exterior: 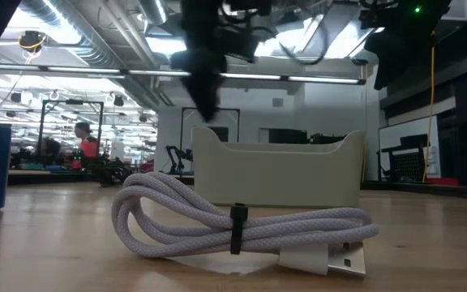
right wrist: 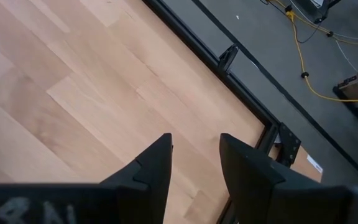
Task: Pick and place USB-C Cables
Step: Put the purple charger cable into the gray bin
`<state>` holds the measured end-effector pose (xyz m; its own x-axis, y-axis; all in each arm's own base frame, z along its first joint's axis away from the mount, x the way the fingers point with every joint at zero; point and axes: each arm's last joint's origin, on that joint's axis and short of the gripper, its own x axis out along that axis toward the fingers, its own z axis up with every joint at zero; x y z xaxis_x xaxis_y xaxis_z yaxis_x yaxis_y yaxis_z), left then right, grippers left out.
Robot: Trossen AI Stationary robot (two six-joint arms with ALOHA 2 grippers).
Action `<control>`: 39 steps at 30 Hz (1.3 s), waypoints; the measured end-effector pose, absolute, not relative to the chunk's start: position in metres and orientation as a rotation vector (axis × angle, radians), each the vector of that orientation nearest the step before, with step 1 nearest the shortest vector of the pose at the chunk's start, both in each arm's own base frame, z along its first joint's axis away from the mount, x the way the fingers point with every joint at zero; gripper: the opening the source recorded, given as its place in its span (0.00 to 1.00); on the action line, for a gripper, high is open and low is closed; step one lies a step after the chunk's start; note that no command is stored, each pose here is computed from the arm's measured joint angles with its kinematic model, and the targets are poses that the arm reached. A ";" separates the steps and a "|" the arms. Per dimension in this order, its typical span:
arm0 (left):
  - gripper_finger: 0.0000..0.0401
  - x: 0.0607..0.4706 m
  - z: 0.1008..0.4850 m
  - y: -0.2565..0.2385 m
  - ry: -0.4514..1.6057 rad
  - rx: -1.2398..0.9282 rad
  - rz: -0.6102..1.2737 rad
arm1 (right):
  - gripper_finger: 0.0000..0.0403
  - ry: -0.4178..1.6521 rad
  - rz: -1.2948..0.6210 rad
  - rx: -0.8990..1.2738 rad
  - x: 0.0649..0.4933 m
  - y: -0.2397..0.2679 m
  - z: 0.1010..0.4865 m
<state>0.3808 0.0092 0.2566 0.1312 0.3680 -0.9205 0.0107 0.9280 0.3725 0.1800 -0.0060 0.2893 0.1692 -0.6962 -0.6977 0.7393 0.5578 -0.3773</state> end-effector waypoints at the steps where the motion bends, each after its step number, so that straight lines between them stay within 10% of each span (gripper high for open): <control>1: 0.40 0.376 0.260 0.011 1.463 0.358 0.303 | 0.35 0.955 -1.024 0.062 0.180 -0.006 0.289; 11: 0.40 0.346 0.270 0.025 1.698 0.245 0.497 | 0.35 0.954 -1.025 0.069 0.180 -0.006 0.289; 26: 0.40 0.360 0.271 -0.045 1.576 -0.334 -0.171 | 0.35 1.028 -1.020 0.047 0.174 -0.006 0.288; 39: 0.40 0.371 0.274 -0.106 1.311 0.016 -0.398 | 0.35 1.166 -0.901 0.182 0.172 -0.001 0.284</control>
<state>0.3713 -0.1062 0.2740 0.1996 -0.2756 -0.9403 0.2937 0.9323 -0.2109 0.1717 -0.0010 0.2842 0.0999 -0.5162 -0.8507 0.6925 0.6499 -0.3131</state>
